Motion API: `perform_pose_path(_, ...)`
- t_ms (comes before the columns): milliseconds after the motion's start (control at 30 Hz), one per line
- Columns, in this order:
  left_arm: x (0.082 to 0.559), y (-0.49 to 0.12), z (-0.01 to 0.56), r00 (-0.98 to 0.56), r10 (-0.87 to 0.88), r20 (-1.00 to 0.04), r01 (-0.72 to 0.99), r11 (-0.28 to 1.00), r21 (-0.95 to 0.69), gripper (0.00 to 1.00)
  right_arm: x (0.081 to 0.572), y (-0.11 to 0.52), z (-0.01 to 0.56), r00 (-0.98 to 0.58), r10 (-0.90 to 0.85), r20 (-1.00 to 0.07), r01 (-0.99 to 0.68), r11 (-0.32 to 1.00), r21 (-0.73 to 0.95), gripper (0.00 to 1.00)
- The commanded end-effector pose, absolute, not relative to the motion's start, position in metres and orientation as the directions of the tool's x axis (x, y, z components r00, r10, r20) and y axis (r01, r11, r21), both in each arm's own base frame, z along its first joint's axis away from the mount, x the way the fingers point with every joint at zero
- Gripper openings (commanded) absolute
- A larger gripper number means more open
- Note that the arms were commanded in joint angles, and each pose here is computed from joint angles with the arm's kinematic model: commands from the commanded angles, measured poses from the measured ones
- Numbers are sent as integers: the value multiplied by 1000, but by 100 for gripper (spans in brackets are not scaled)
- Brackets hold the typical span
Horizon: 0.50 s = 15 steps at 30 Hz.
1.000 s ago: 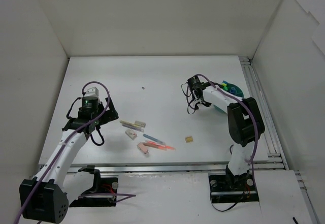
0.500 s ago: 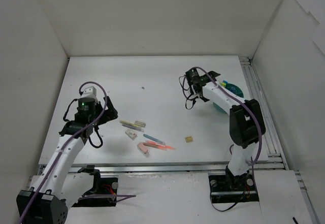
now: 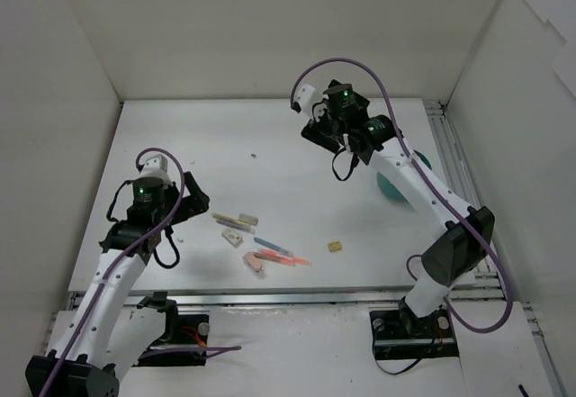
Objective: Sort the stationery into containers
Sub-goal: Pick up the pen from the center of the board.
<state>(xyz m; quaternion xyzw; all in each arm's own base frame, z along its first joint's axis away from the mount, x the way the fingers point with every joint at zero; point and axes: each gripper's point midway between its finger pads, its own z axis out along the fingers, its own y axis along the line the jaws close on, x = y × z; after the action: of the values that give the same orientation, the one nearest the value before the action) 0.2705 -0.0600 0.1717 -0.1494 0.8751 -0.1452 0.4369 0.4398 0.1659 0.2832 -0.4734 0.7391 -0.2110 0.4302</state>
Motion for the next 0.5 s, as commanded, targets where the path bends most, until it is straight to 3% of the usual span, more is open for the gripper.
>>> perform_pose_path(0,268,-66,180,-557,-412,-721,-115,898,-425,100,397,238,251,-233,-643,-729,-655,658,-371,98)
perform_pose_path(267,257,-67,168,-575,-418,-704,-118,893,-433,99,305,296,153,-323,-667,-671,-768,599,-226,98)
perform_pose_path(467,256,-79,161,-597,-395,-698,-53,888,-457,99,270,342,118,-360,-560,-746,-804,592,-57,98)
